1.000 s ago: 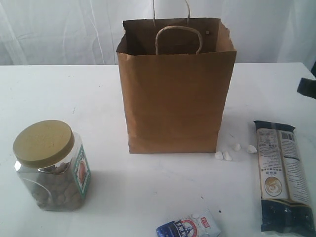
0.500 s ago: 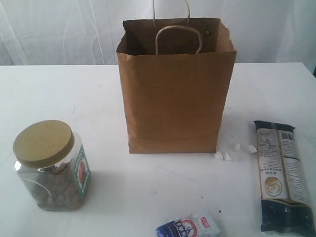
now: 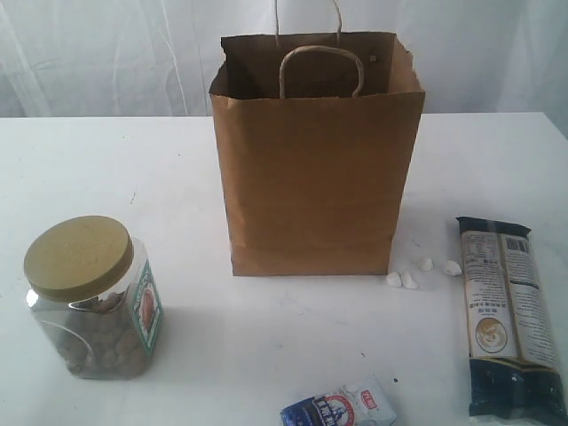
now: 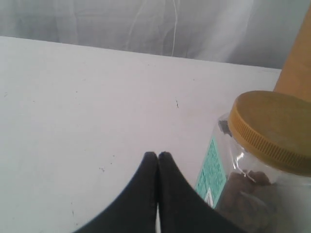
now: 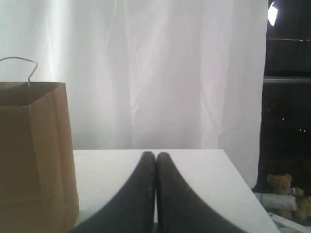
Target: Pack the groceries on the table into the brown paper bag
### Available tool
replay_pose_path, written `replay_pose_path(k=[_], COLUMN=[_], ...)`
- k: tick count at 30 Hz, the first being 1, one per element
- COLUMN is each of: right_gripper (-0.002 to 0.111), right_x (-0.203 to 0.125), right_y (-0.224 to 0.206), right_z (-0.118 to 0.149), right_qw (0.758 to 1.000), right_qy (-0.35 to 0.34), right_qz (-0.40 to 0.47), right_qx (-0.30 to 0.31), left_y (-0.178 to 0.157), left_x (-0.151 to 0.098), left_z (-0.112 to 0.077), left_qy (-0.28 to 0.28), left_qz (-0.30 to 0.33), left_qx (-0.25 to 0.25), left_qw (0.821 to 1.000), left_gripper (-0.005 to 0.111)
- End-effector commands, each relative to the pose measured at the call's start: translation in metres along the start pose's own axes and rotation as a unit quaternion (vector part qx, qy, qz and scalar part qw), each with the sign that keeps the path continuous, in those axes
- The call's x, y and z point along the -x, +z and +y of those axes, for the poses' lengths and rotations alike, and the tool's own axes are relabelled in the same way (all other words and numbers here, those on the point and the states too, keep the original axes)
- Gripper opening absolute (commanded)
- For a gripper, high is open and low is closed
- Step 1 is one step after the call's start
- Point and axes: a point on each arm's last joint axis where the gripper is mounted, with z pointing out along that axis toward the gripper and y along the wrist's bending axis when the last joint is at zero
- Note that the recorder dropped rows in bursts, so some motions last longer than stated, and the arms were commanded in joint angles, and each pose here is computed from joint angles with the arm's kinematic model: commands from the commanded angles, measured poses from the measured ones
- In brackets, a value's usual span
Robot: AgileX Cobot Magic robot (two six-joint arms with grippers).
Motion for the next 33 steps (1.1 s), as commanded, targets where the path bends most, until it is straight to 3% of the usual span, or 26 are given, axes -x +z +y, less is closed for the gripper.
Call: replay_pose_path(k=[1, 2, 5, 7, 9, 12, 15, 17, 25, 33], right_gripper=[0.000, 0.000, 0.000, 0.000, 0.000, 0.000, 0.000, 0.000, 0.000, 0.000], right_x=[-0.014, -0.023, -0.034, -0.054, -0.070, -0.083, -0.084, -0.081, -0.071, -0.071], right_y=[0.001, 0.000, 0.001, 0.002, 0.001, 0.000, 0.001, 0.001, 0.004, 0.004], right_z=[-0.004, -0.008, -0.006, -0.006, -0.005, -0.005, -0.005, -0.003, 0.001, 0.001], right_qw=[0.996, 0.989, 0.988, 0.987, 0.985, 0.982, 0.983, 0.986, 0.992, 0.992], right_qy=[0.068, 0.094, 0.104, 0.081, 0.080, 0.078, 0.078, 0.079, 0.086, 0.085], right_qz=[0.058, 0.103, 0.107, 0.130, 0.150, 0.165, 0.160, 0.145, 0.090, 0.091], right_qx=[-0.028, -0.054, -0.049, -0.044, -0.044, -0.044, -0.039, -0.031, -0.002, -0.002], left_y=[0.000, 0.000, 0.000, -0.002, -0.005, -0.015, -0.027, -0.033, -0.059, -0.098], left_x=[0.003, 0.004, 0.006, 0.016, 0.028, 0.053, 0.075, 0.087, 0.125, 0.211], left_z=[0.000, 0.000, 0.000, 0.001, 0.003, 0.003, 0.000, -0.001, -0.008, -0.023], left_qy=[-0.018, -0.018, -0.059, -0.149, -0.188, -0.153, -0.071, -0.051, -0.015, 0.081], left_qz=[-0.025, -0.026, -0.038, -0.091, -0.164, -0.264, -0.316, -0.347, -0.415, -0.497], left_qx=[-0.002, -0.002, -0.005, -0.009, -0.017, -0.019, -0.002, 0.003, 0.006, 0.047], left_qw=[1.000, 1.000, 0.998, 0.985, 0.968, 0.952, 0.946, 0.937, 0.910, 0.863], left_gripper=[0.000, 0.000, 0.000, 0.000, 0.000, 0.000, 0.000, 0.000, 0.000, 0.000])
